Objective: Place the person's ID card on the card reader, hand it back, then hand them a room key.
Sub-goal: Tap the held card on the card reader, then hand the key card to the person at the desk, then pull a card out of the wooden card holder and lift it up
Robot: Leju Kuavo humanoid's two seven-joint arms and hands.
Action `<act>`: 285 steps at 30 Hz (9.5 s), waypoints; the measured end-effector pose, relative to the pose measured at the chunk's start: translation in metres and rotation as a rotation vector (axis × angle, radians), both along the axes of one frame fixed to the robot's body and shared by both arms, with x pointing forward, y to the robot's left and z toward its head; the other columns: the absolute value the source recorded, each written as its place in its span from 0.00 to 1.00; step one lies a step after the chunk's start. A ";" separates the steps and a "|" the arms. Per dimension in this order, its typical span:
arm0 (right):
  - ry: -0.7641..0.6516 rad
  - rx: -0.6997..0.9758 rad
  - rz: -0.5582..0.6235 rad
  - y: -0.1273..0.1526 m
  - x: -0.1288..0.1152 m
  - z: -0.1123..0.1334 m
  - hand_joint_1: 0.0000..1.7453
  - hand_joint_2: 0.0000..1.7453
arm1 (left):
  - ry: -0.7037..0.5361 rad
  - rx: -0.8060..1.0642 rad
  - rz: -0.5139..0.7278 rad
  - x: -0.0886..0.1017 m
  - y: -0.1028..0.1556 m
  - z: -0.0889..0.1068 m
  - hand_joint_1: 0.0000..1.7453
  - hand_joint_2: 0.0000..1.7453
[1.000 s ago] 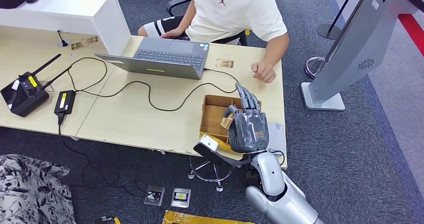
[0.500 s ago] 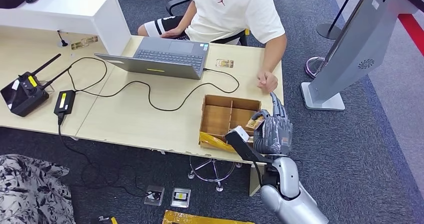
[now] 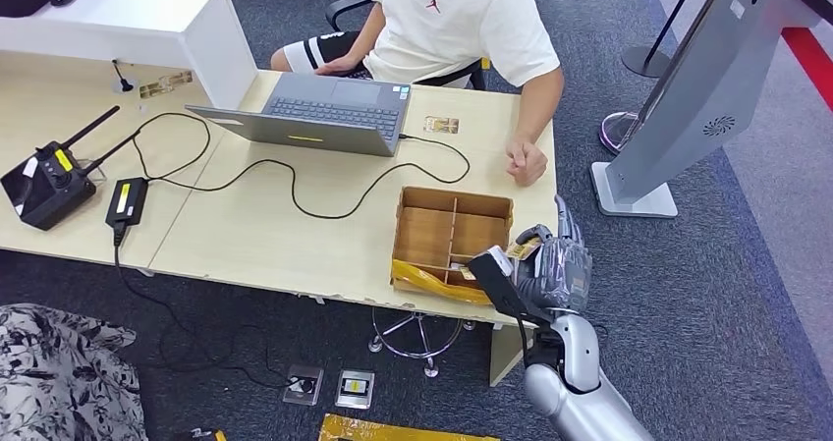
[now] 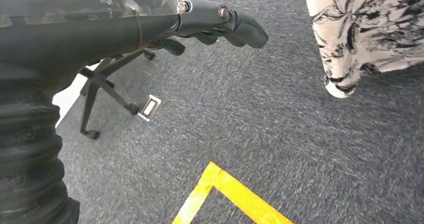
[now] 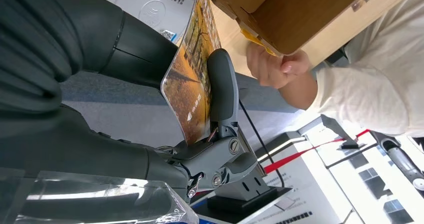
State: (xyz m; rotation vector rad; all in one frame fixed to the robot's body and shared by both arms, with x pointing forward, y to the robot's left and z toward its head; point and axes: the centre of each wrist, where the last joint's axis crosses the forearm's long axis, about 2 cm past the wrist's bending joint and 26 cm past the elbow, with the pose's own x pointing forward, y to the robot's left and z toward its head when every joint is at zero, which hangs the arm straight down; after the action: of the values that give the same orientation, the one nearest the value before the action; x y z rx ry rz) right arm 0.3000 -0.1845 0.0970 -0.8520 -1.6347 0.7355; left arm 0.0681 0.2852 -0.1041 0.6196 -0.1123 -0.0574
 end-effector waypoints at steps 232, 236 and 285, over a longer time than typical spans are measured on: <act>-0.011 -0.067 -0.102 -0.017 0.012 -0.007 0.54 1.00 | -0.069 -0.028 0.162 0.006 -0.015 0.002 0.00 1.00; -0.022 -0.083 -0.083 -0.017 0.011 -0.008 0.00 1.00 | -0.065 -0.027 0.157 0.006 -0.015 0.002 0.00 1.00; -0.327 -0.073 0.516 0.060 -0.059 0.092 0.00 1.00 | -0.087 -0.026 0.143 0.005 -0.015 0.002 0.00 1.00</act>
State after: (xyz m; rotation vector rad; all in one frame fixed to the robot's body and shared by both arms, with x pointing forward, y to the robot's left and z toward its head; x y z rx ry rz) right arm 0.2414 -0.1243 0.1886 -0.6227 -2.1714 1.0561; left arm 0.0729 0.2697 -0.1026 0.6027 -0.1524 0.1098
